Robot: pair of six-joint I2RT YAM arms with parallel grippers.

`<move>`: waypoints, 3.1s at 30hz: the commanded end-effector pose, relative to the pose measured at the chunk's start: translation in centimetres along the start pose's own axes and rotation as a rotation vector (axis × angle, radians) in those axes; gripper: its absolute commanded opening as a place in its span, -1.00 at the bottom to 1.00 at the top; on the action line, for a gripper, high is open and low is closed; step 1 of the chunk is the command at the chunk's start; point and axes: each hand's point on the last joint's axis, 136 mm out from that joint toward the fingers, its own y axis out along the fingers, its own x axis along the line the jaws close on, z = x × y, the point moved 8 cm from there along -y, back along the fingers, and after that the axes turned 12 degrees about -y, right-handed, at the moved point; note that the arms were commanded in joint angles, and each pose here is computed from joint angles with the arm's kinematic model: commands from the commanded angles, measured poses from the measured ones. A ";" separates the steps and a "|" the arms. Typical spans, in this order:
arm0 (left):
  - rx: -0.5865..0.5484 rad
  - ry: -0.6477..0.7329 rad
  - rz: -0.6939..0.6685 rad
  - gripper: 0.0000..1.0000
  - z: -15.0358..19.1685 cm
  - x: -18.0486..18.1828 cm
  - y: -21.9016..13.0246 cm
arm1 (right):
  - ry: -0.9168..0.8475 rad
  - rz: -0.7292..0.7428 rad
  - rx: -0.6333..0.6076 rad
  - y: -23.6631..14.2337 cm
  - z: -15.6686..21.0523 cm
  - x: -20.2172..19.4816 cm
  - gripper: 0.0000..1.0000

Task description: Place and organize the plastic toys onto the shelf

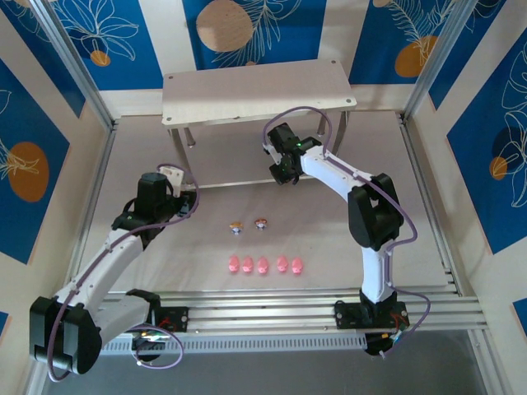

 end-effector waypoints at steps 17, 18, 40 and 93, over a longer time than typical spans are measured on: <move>0.002 0.030 0.018 -0.09 -0.6 -0.6 -0.1 | 0.088 -0.019 -0.015 1.0 -0.6 -1.3 0.10; 0.002 0.029 0.017 -0.09 -0.6 -0.6 -0.1 | 0.093 -0.019 -0.017 0.9 -0.7 -1.4 0.10; 0.003 0.034 -0.005 -0.08 -0.6 -0.3 0.1 | 0.168 -0.033 -0.076 0.1 -0.2 -1.8 0.33; 0.245 0.179 0.271 0.00 4.8 -6.7 1.4 | 0.888 -0.094 -0.289 -8.5 15.1 -6.9 0.36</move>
